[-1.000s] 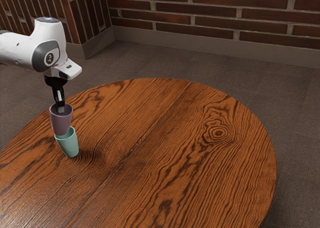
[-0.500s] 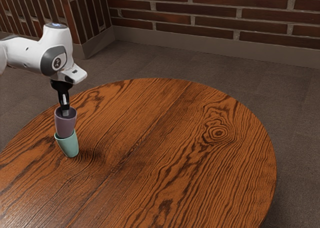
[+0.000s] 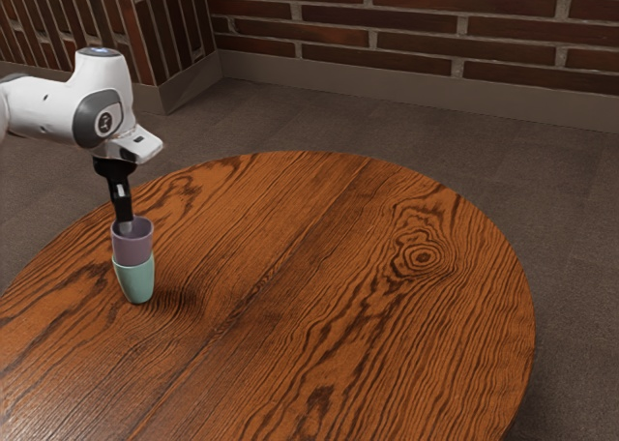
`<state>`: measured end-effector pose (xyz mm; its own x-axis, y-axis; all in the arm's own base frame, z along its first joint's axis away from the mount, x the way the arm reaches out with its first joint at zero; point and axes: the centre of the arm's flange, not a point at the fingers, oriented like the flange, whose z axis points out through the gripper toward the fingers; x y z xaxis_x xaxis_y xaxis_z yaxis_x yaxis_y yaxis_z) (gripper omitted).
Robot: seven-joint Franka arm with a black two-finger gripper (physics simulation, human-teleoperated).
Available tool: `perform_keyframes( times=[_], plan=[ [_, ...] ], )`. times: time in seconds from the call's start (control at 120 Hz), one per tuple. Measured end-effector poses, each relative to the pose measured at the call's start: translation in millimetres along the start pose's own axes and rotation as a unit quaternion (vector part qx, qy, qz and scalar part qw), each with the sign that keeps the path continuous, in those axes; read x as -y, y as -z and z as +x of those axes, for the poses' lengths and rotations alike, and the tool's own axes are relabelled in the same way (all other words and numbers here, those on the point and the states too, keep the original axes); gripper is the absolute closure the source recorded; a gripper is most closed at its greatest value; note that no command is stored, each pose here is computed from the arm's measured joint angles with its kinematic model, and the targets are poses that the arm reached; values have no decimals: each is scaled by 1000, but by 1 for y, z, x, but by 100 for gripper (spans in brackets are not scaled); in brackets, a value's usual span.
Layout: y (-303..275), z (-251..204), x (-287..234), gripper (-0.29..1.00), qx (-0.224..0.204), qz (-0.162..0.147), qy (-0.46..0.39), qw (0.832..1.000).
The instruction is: Place the right cup onto the left cup
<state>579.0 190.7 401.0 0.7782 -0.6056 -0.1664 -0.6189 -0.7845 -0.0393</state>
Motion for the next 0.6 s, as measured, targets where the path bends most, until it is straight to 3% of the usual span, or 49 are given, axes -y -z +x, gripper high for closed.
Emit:
perform_keyframes(
  times=[0.275,0.433,0.6],
  plan=[
    [7,-6,1,5,-9,0,6,1000],
    [42,-4,-7,2,-22,21,-3,1000],
    [107,38,-37,1,-39,44,-47,997]
  ],
)
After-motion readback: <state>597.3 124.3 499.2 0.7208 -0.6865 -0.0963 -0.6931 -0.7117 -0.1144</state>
